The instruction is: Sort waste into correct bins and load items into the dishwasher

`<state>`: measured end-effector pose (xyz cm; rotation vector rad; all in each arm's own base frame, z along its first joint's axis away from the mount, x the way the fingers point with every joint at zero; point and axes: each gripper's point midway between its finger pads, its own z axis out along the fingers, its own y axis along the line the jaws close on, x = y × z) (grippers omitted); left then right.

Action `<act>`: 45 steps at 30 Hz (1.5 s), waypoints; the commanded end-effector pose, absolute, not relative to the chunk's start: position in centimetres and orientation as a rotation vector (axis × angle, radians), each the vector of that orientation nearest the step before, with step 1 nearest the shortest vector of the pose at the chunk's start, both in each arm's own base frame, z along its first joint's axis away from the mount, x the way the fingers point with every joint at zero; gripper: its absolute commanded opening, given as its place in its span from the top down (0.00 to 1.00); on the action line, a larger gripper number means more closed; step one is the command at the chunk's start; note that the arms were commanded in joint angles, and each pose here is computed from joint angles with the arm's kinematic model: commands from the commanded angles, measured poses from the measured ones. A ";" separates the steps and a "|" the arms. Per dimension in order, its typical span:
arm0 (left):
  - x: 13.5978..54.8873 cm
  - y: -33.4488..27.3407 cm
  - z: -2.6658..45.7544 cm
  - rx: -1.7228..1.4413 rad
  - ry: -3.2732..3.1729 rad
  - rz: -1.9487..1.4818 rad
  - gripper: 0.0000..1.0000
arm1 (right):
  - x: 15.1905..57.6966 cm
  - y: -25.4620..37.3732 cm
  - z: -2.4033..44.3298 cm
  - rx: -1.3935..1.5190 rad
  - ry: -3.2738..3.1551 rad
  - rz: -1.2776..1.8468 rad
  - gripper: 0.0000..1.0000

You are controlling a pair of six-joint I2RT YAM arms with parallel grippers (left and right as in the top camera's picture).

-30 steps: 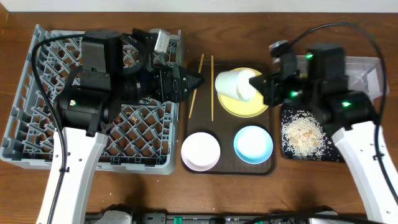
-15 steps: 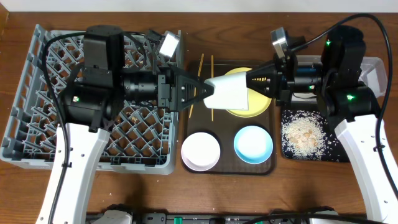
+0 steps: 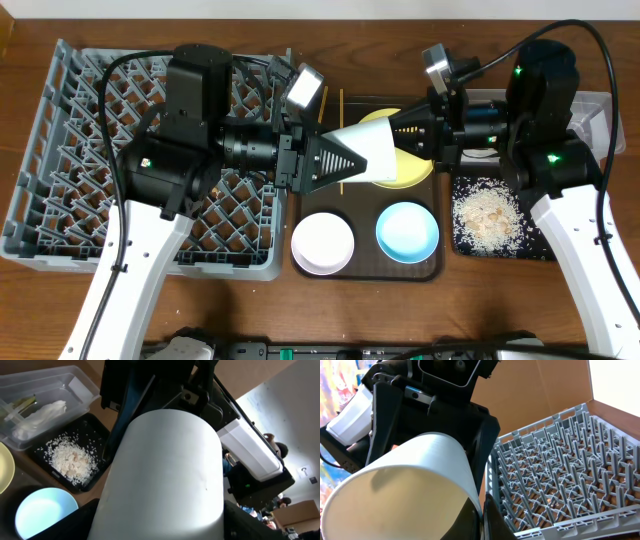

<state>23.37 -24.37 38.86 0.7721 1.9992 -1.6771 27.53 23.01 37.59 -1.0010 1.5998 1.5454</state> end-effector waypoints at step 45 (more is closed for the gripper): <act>23.0 13.2 15.7 -1.533 2.516 0.076 0.29 | 31.5 16.4 23.7 -0.466 2.433 0.767 0.38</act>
